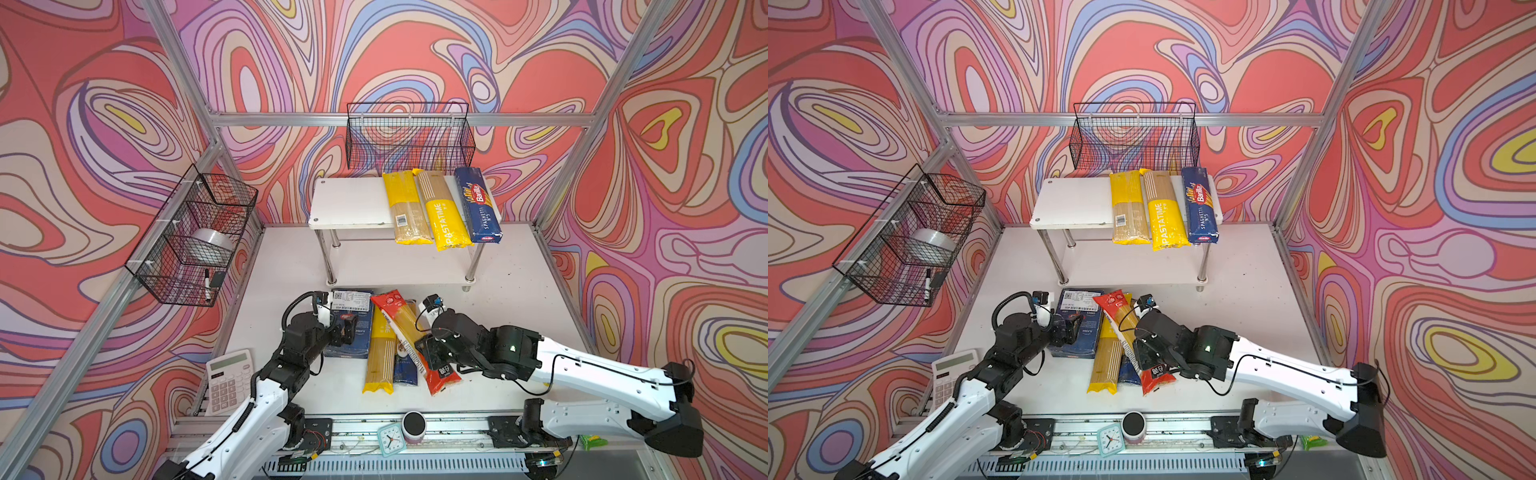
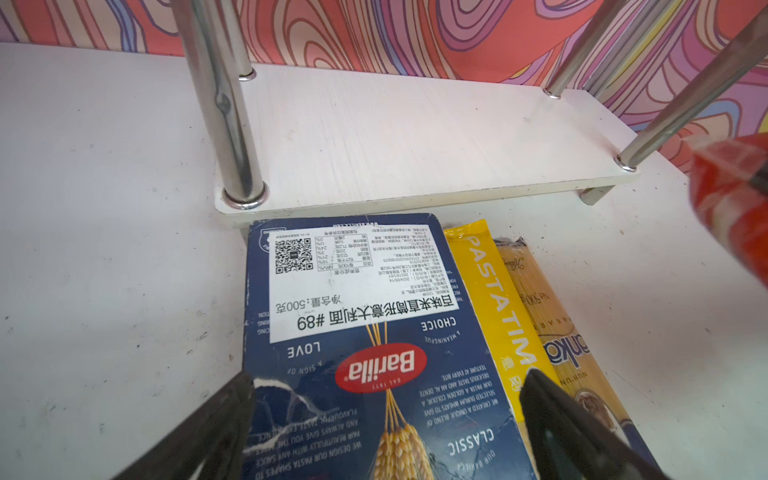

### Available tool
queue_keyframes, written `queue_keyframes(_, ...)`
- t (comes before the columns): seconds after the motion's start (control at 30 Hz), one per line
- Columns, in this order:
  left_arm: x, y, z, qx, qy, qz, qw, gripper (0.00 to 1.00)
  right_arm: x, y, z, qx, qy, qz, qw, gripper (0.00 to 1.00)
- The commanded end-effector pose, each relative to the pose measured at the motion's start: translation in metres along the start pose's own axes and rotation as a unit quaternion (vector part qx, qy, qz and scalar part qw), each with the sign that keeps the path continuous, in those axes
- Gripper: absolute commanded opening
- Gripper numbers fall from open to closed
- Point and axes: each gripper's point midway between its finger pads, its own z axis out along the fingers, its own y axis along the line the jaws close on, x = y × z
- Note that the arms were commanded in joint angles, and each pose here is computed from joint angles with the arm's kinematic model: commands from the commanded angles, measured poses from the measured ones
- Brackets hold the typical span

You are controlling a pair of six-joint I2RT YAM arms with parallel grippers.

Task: Arrange pasta packages on shelves
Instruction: Pick up the pasta bag from the center of the table, then place the pasta bag on the shelf.

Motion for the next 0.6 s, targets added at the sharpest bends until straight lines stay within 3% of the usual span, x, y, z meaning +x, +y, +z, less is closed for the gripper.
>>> queue_keyframes(0.0,0.002,0.007,0.001,-0.018,-0.005,-0.014,1.0,1.0,-0.047,0.028,-0.021,-0.023,-0.084,0.0,0.996,0.0)
queue_keyframes(0.57,0.005,-0.016,-0.002,0.052,-0.004,-0.011,0.999,1.0,-0.099,0.07,-0.05,-0.022,-0.149,-0.037,0.988,0.0)
